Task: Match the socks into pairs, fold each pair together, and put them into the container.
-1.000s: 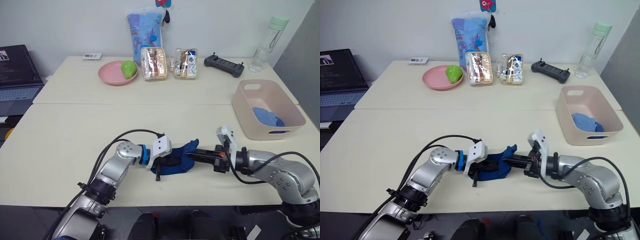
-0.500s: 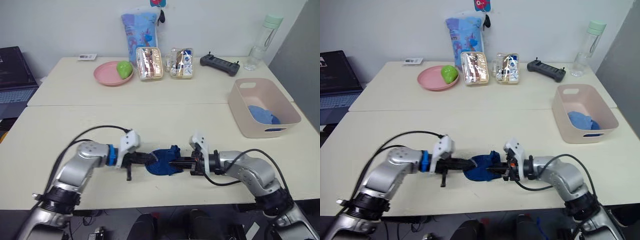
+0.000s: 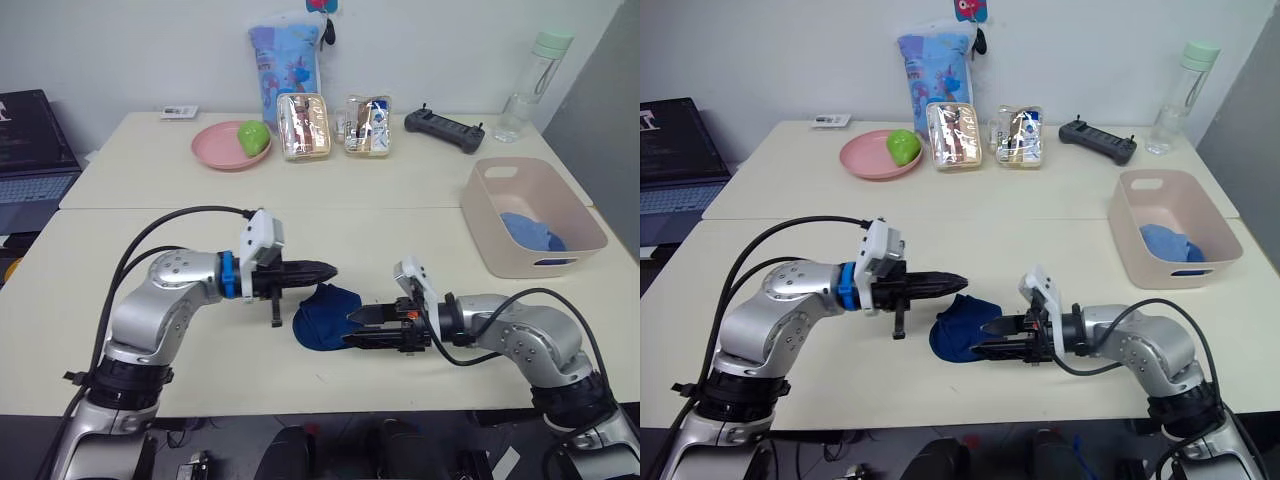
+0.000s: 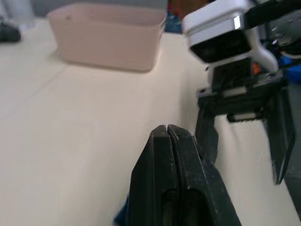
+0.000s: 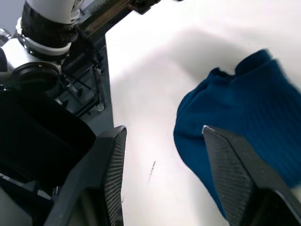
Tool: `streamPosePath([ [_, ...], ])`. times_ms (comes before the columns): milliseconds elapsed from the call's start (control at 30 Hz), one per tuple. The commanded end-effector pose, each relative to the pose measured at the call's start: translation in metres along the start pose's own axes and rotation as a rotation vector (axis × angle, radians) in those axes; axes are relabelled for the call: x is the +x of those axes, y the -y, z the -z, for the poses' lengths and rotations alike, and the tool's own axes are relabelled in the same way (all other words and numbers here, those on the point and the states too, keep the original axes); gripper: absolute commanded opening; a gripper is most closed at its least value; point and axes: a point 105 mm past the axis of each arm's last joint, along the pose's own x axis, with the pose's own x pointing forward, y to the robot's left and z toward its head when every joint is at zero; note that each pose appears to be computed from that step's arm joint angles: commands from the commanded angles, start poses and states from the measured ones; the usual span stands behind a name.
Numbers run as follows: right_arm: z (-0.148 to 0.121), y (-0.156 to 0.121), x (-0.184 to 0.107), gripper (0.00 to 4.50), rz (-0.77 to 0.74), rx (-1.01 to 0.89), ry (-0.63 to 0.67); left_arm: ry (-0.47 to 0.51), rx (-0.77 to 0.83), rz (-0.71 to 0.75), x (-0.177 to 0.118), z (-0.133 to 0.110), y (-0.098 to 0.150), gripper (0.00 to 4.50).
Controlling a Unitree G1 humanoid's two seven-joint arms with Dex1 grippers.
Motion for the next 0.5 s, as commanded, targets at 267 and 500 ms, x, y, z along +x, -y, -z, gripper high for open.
streamPosePath([
  [267,0.008,0.022,-0.014,2.84,0.201,0.047,-0.036,-0.392,0.018,-0.062,-0.026,0.119,0.01,0.0],
  [500,0.024,0.036,0.011,2.84,0.238,0.208,-0.07,-0.406,-0.038,-0.06,-0.037,0.13,0.026,0.0],
])
